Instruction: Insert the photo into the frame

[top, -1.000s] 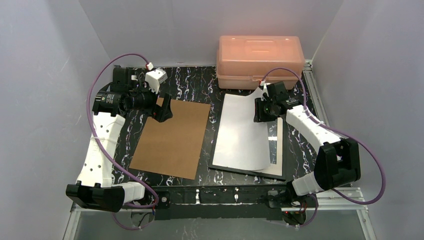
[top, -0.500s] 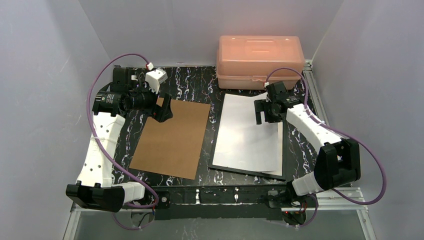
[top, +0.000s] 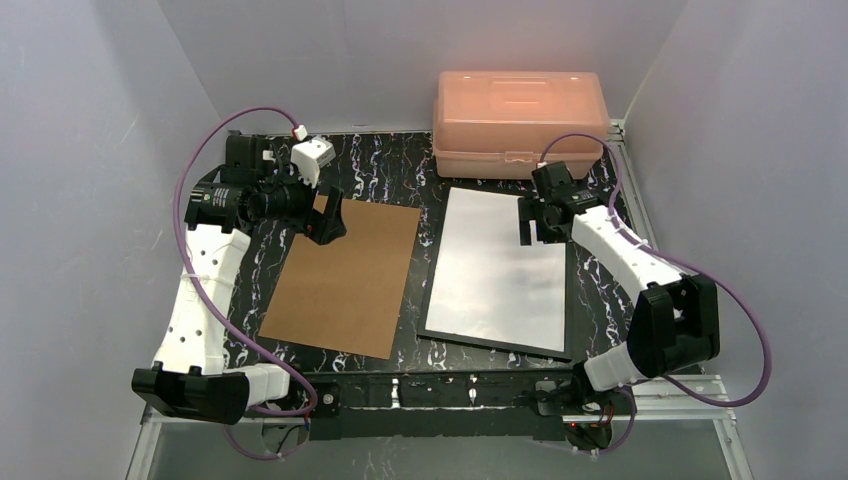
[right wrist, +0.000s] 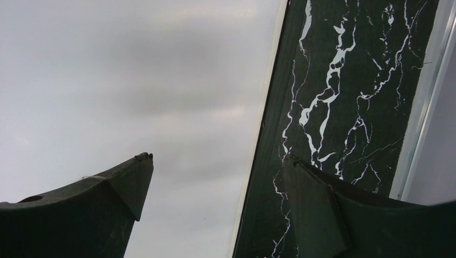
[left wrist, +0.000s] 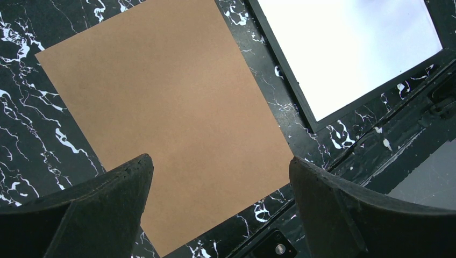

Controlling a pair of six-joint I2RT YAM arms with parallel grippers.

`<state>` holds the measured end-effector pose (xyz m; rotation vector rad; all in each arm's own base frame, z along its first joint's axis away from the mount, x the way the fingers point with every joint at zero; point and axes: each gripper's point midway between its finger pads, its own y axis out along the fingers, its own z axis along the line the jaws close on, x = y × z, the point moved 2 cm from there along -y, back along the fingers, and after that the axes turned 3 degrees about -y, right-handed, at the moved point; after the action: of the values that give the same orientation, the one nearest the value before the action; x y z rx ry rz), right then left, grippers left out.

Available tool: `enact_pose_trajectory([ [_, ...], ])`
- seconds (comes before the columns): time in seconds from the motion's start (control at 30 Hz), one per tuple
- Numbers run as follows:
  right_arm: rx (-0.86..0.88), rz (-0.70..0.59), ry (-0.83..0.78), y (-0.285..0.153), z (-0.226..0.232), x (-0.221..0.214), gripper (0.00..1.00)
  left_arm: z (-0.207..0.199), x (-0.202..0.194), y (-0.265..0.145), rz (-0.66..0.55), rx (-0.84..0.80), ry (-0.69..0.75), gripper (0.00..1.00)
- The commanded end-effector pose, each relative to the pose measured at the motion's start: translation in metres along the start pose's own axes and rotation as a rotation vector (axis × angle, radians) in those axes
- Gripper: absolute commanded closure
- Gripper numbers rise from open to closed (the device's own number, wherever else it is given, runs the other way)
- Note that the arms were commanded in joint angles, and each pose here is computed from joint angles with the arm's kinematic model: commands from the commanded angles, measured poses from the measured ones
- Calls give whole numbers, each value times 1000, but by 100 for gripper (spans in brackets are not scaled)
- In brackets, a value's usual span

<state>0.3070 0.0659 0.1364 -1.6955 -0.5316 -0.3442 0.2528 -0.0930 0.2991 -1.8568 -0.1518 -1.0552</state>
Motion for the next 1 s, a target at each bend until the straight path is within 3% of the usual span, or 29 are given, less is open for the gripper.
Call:
enact_pose_trajectory([
  [0.0,55,-27,71,-8,10,9,1,-7,-2,-4,2,-29,9,4],
  [0.13,177,-13,158,-12,31,-13,9,-4,-5,1,22,-32,5,4],
  [0.37,329,60,166,-27,86,-74,37,-2,-7,8,44,-41,-11,4],
  [0.67,446,182,259,-39,108,-146,48,0,-7,11,52,-45,-16,4],
  [0.97,423,218,238,-27,108,-159,47,0,-6,10,51,-41,-15,4],
])
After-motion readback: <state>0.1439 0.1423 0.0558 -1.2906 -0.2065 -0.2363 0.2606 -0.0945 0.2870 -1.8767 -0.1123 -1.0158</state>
